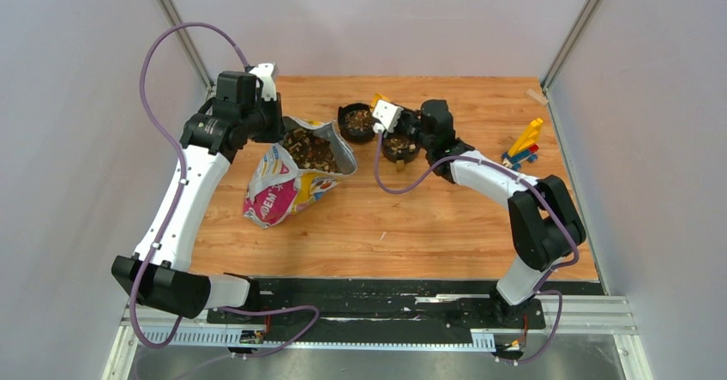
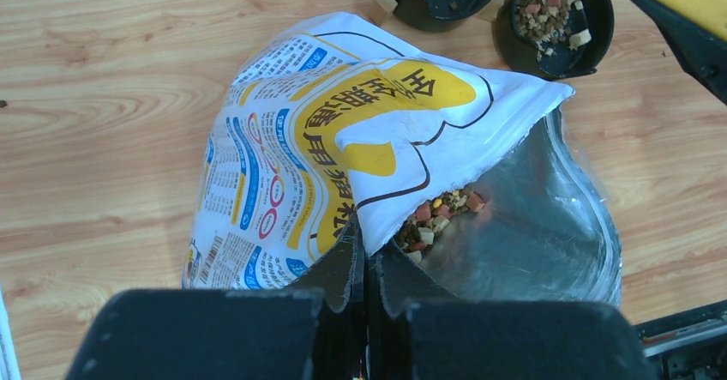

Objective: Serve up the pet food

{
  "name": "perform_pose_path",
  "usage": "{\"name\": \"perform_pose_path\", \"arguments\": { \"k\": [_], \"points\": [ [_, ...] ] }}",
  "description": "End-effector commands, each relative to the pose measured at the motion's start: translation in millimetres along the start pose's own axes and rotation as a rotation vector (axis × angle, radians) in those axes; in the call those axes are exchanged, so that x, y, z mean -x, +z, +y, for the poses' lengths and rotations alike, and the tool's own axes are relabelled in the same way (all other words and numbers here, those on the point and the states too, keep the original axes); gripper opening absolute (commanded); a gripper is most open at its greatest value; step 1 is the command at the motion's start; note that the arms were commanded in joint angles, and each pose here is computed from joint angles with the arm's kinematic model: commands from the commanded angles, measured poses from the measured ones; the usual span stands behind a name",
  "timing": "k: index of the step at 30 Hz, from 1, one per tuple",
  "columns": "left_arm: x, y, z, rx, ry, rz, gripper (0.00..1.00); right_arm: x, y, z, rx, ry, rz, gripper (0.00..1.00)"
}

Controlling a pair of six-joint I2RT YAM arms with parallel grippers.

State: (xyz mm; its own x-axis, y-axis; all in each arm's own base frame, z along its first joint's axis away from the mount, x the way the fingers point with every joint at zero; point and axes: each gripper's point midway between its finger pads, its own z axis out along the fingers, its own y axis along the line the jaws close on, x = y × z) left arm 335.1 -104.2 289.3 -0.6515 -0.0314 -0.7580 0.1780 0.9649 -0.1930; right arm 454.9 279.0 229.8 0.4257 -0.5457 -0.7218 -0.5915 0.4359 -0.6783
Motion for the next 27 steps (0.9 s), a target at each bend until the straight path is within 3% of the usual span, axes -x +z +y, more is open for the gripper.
{"name": "perform_pose_path", "arguments": {
  "k": [1, 16, 27],
  "points": [
    [38, -20, -9, -0.038, 0.021, -0.172, 0.00, 10, -7, 4, 0.041, -0.024, -0.007, 0.00],
    [40, -21, -11, -0.048, 0.021, -0.178, 0.00, 55, -19, -8, 0.000, 0.095, -0.170, 0.00],
    [38, -18, -12, -0.055, 0.017, -0.168, 0.00, 140, -113, -41, 0.016, 0.330, -0.530, 0.00]
  ]
}}
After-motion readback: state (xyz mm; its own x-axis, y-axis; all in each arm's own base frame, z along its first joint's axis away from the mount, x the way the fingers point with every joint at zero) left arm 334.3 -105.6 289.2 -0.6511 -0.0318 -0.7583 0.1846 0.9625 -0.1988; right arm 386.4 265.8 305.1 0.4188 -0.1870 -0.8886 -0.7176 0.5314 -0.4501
